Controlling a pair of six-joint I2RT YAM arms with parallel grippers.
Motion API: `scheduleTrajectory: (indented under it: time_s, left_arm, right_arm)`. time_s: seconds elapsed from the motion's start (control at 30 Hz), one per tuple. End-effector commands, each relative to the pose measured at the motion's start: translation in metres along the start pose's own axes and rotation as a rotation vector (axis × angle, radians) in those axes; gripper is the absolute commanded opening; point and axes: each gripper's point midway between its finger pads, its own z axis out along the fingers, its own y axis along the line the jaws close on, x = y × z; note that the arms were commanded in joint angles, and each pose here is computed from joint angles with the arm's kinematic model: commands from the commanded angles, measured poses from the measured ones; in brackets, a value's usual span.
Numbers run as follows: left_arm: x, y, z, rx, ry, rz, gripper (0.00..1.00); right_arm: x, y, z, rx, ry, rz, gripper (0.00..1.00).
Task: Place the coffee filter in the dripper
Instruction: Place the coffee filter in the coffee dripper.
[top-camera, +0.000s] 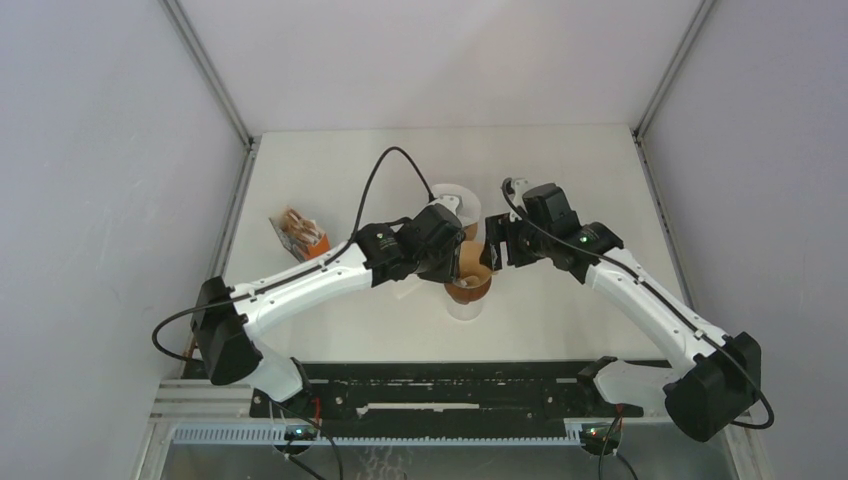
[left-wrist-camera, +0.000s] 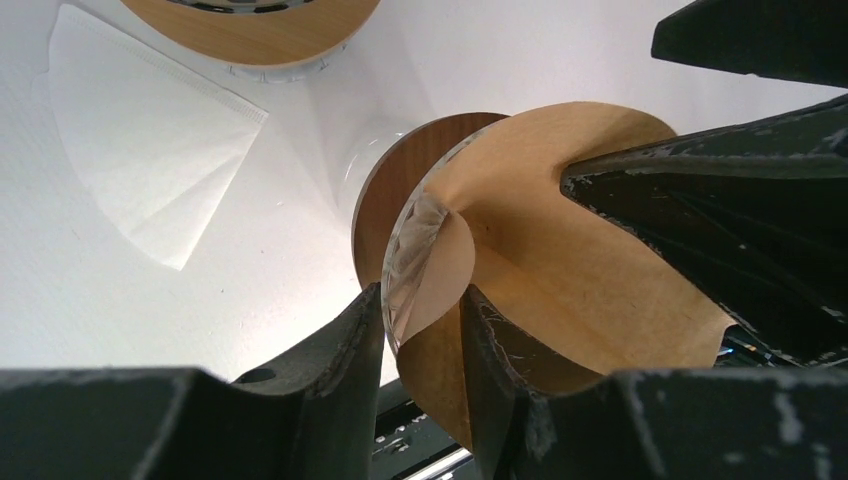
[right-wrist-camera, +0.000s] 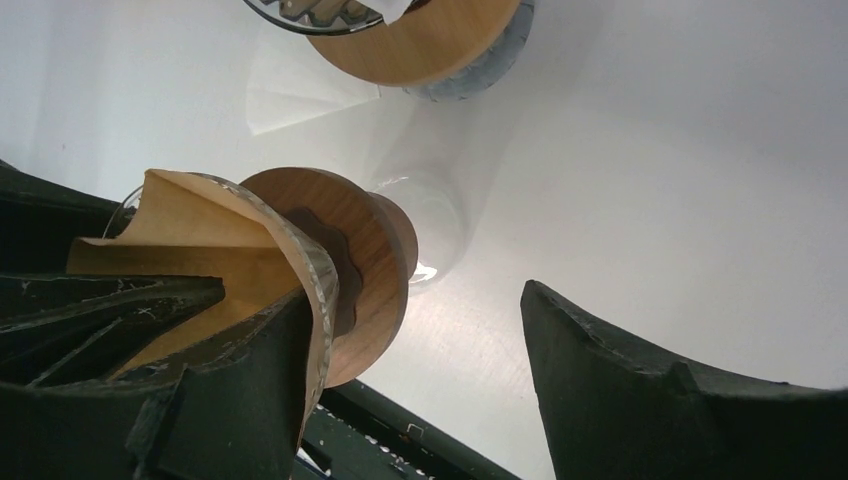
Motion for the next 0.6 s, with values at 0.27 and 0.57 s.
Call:
scheduleTrajectory:
  time_s: [0.27, 0.57]
  left_arm:
    - [-0.023, -0.006, -0.017, 0.006, -0.068, 0.012, 0.39]
    - [-0.033, -0.007, -0.027, 0.020, -0.117, -0.007, 0.44]
  right_arm:
    - [-0.011, 0.008, -0.003, -0.045, -0.071, -0.006, 0.80]
    - [-0.026, 0.022, -0.019, -0.104, -0.128, -0.023, 0.81]
